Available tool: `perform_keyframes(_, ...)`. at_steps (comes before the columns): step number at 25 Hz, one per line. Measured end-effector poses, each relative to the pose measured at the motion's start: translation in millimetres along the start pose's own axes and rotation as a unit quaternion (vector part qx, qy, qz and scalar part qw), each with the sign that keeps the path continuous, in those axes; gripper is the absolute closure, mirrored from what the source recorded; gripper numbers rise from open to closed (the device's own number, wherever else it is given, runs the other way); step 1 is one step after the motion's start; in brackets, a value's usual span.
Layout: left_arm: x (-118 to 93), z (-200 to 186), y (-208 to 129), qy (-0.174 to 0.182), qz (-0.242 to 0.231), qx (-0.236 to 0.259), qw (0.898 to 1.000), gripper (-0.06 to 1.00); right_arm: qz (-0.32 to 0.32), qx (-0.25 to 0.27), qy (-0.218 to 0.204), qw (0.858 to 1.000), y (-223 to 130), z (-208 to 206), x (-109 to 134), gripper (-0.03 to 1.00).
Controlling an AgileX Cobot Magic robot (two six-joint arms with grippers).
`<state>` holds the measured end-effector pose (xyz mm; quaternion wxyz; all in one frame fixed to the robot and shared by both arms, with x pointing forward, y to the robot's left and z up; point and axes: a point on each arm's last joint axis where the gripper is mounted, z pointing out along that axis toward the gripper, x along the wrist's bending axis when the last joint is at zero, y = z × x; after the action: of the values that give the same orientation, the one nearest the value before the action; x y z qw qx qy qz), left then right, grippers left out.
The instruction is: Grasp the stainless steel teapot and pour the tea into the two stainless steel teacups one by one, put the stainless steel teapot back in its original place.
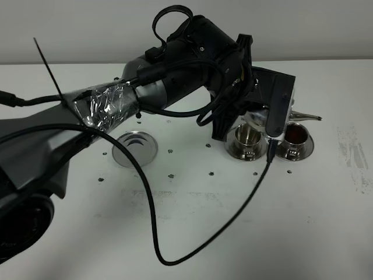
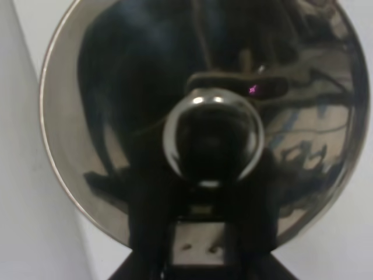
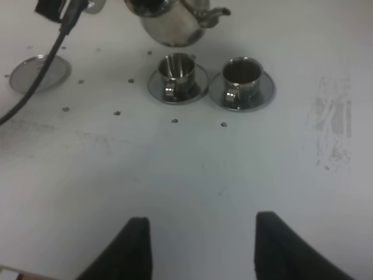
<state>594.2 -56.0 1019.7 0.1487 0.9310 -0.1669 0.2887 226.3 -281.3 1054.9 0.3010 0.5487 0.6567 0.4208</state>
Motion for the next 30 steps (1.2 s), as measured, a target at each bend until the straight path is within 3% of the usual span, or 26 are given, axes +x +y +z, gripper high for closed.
perform_keyframes(8, -29.7, -4.9, 22.6, -0.071, -0.148, -0.009, 0.986, 0.71, 0.003, -0.001, 0.006, 1.0, 0.2, 0.0, 1.0, 0.57)
perform_keyframes(19, -56.4, 18.3, 41.9, -0.126, -0.174, -0.016, 0.976, 0.71, 0.003, -0.001, 0.006, 1.0, 0.2, 0.0, 1.2, 0.57)
perform_keyframes(30, -78.3, 63.6, 42.6, -0.138, -0.199, -0.011, 0.97, 0.71, 0.003, -0.001, 0.006, 1.0, 0.2, 0.0, 1.2, 0.57)
